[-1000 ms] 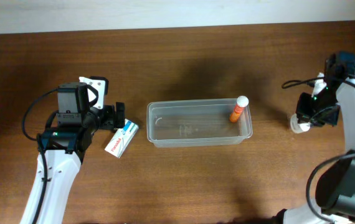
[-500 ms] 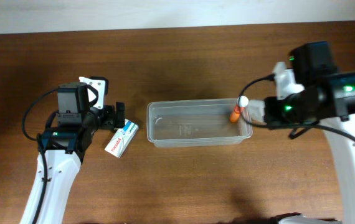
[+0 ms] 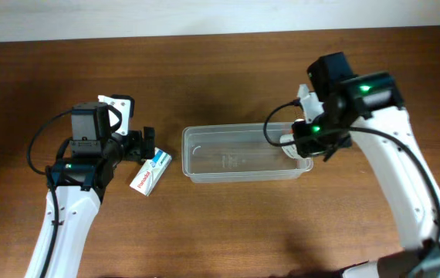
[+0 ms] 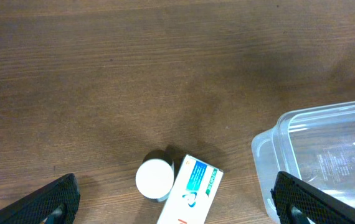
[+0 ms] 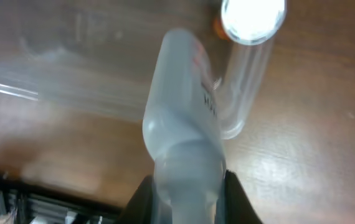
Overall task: Pack container
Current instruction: 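Grasp the white dropper bottle with the right gripper, then place the dropper bottle in the container's right end, release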
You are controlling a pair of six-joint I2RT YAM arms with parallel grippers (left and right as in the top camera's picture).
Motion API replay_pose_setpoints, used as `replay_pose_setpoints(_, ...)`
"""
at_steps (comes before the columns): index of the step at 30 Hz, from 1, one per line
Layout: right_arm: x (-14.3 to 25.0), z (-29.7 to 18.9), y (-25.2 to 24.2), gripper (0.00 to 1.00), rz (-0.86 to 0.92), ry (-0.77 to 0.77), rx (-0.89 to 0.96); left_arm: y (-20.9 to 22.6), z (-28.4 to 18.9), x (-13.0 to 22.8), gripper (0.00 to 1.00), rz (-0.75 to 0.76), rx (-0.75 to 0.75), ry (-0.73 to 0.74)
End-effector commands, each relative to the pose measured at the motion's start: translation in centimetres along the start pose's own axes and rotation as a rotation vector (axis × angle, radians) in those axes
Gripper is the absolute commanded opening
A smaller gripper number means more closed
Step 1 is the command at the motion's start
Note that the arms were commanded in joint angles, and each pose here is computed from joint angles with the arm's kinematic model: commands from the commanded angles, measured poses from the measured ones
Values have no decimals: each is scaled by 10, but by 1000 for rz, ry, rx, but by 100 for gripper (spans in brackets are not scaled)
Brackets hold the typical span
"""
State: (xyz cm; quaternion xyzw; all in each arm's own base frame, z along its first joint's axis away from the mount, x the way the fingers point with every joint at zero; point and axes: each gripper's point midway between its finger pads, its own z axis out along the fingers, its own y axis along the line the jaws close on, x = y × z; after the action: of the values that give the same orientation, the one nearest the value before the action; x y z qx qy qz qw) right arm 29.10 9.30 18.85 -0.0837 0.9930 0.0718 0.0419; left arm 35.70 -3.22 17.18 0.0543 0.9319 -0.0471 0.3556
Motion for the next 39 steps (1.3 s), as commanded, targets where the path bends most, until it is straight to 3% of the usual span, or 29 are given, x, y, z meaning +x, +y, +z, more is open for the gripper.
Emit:
replay_pose_setpoints(1,2,28,-4,8,4,27,11,-3,-4,-10,99,-2,12,-24)
replay_pose_setpoints(9,7,77,-20,9,12,30,63,-3,-4,-10,99,-2,12,-24)
replay_pose_setpoints(12,8,78,-21,27,12,31,65,-3,-4,-10,99,-2,12,-24)
replay_pose_setpoints(16,7,78,-20,39,11,28,64,-3,-4,-10,99,-2,12,-24)
replay_pose_setpoints(24,3,74,-20,47,9,9,64,-3,-4,-10,99,-2,12,-24)
replay_pose_setpoints(28,-10,42,-19,48,2,-81,83,-3,-4,-10,99,-2,11,-24)
replay_pose_setpoints(33,-32,-39,-27,54,51,-332,140,-2,-4,-10,99,9,10,-25)
replay_pose_setpoints(37,-31,-88,-58,69,182,-481,172,8,-8,-18,99,-21,-27,-44)
replay_pose_setpoints(39,-25,-96,-78,70,249,-497,191,14,-10,-21,100,-44,-47,-52)
